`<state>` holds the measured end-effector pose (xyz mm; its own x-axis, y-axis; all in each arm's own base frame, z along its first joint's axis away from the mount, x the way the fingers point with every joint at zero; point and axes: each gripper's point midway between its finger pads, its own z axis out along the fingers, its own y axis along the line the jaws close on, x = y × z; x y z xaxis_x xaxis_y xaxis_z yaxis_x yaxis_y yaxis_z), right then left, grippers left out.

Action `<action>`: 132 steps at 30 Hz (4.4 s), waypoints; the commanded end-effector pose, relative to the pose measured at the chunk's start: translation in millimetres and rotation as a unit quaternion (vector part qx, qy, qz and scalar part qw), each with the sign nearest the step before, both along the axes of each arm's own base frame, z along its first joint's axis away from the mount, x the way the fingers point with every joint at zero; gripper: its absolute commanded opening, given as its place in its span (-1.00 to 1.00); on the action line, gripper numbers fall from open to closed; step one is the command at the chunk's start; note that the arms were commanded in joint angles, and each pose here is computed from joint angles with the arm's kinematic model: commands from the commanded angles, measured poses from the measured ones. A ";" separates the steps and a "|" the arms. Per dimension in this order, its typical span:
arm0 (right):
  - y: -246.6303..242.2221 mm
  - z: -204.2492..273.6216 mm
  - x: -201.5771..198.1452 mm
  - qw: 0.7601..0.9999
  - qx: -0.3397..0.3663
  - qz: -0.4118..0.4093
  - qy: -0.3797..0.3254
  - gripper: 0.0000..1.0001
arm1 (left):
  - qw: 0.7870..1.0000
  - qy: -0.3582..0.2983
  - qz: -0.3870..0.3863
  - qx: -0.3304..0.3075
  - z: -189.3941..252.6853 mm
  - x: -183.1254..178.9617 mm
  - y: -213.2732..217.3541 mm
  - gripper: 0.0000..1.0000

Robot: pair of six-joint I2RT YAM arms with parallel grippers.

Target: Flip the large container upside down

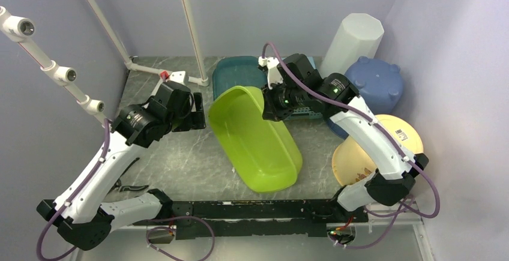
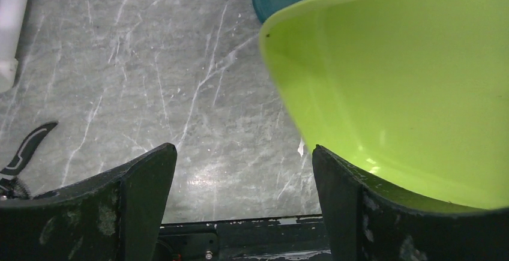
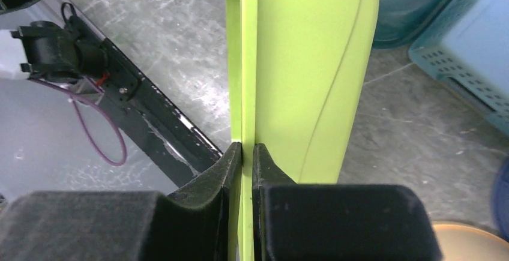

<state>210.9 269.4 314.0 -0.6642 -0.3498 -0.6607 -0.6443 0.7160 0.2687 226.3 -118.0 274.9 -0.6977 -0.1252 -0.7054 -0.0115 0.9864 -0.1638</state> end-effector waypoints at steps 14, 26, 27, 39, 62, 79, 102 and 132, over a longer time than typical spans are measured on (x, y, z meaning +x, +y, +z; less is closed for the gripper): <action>44.0 -16.6 -31.5 0.946 -0.233 0.117 -0.195 -1.00 | 0.987 0.070 0.111 -0.090 -43.6 21.1 35.8 0.80; 101.3 -27.7 -100.0 0.895 -0.278 0.200 -0.286 -1.00 | 0.966 0.117 0.144 -0.180 -81.7 30.2 55.2 0.79; 103.0 -34.7 -105.0 0.887 -0.291 0.205 -0.294 -1.00 | 0.965 0.117 0.145 -0.186 -83.2 31.3 56.4 0.79; 122.2 -100.5 -154.1 0.824 -0.368 0.241 -0.356 -1.00 | 0.959 0.123 0.149 -0.207 -88.0 33.4 66.6 0.77; 135.5 -140.7 -198.4 0.803 -0.335 0.321 -0.374 -1.00 | 0.962 0.112 0.154 -0.198 -80.3 27.2 72.1 0.74; 104.1 -206.3 -211.4 0.843 -0.286 0.346 -0.296 -1.00 | 0.957 0.126 0.113 -0.236 -92.7 17.7 53.1 0.73; 92.0 -200.0 -196.8 0.899 -0.252 0.274 -0.230 0.00 | 0.944 0.159 0.079 -0.278 -107.3 10.5 34.1 0.75; -78.8 -212.3 -30.2 0.911 -0.005 -0.363 0.193 0.99 | 0.937 0.268 -0.015 -0.226 -166.1 -29.8 -36.3 0.88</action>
